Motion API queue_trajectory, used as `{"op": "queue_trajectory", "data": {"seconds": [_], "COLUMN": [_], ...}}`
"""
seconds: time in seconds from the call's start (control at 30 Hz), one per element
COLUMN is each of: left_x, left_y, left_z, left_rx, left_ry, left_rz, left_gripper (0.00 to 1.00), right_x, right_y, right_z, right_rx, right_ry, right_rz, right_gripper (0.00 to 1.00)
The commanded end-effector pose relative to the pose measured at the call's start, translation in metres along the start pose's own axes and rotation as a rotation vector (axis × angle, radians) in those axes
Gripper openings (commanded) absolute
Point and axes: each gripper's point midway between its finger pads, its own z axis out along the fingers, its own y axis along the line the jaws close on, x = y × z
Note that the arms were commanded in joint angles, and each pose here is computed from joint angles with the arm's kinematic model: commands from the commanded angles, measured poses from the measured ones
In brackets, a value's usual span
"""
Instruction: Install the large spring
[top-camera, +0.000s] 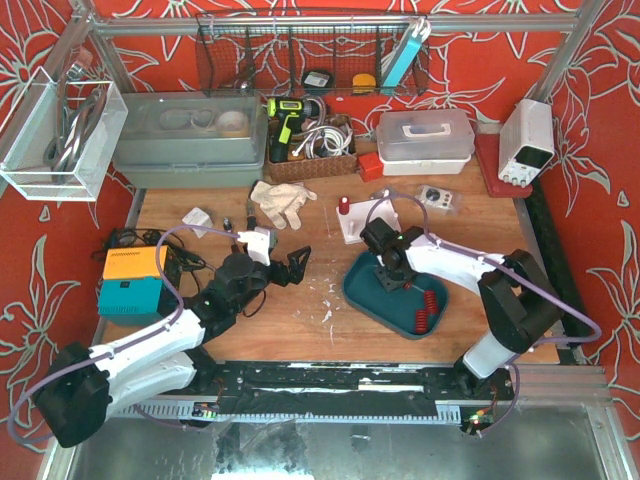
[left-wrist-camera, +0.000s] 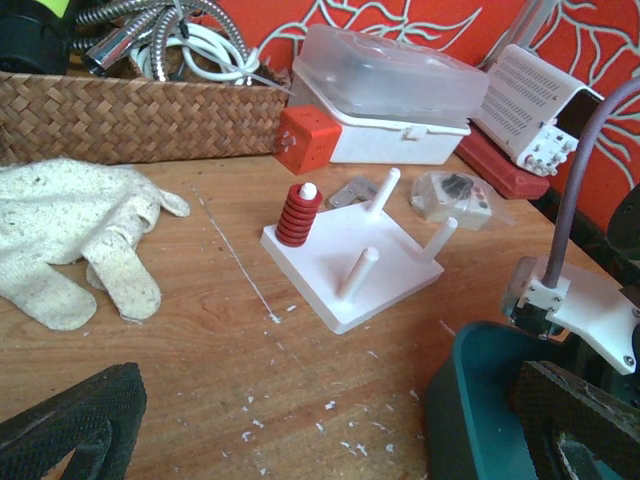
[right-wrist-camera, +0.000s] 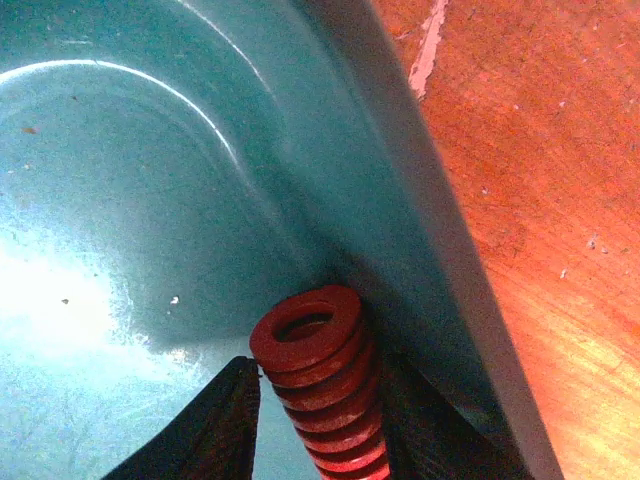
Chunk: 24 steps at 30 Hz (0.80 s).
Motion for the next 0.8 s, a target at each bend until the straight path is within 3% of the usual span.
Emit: {"op": "queue_trajectory", "data": {"seconds": [0.0, 0.37, 0.57, 0.77], "left_x": [-0.003, -0.001, 0.003, 0.006], "left_y": [0.001, 0.005, 0.009, 0.007], "left_z": [0.001, 0.002, 0.003, 0.0], "left_rx": [-0.01, -0.028, -0.049, -0.023], "left_ry": [-0.026, -0.02, -0.01, -0.026], "left_rz": [0.008, 0.013, 0.004, -0.025], "left_gripper": [1.0, 1.0, 1.0, 1.0], "right_x": [0.001, 0.005, -0.002, -0.022], "right_y": [-0.001, 0.004, 0.008, 0.005], "right_z": [0.006, 0.026, 0.023, -0.012], "right_rx": [0.016, 0.019, -0.009, -0.047], "right_ry": [0.044, 0.106, 0.072, -0.07], "right_rz": [-0.003, -0.03, -0.02, 0.043], "right_gripper": [0.38, 0.39, 0.24, 0.08]}}
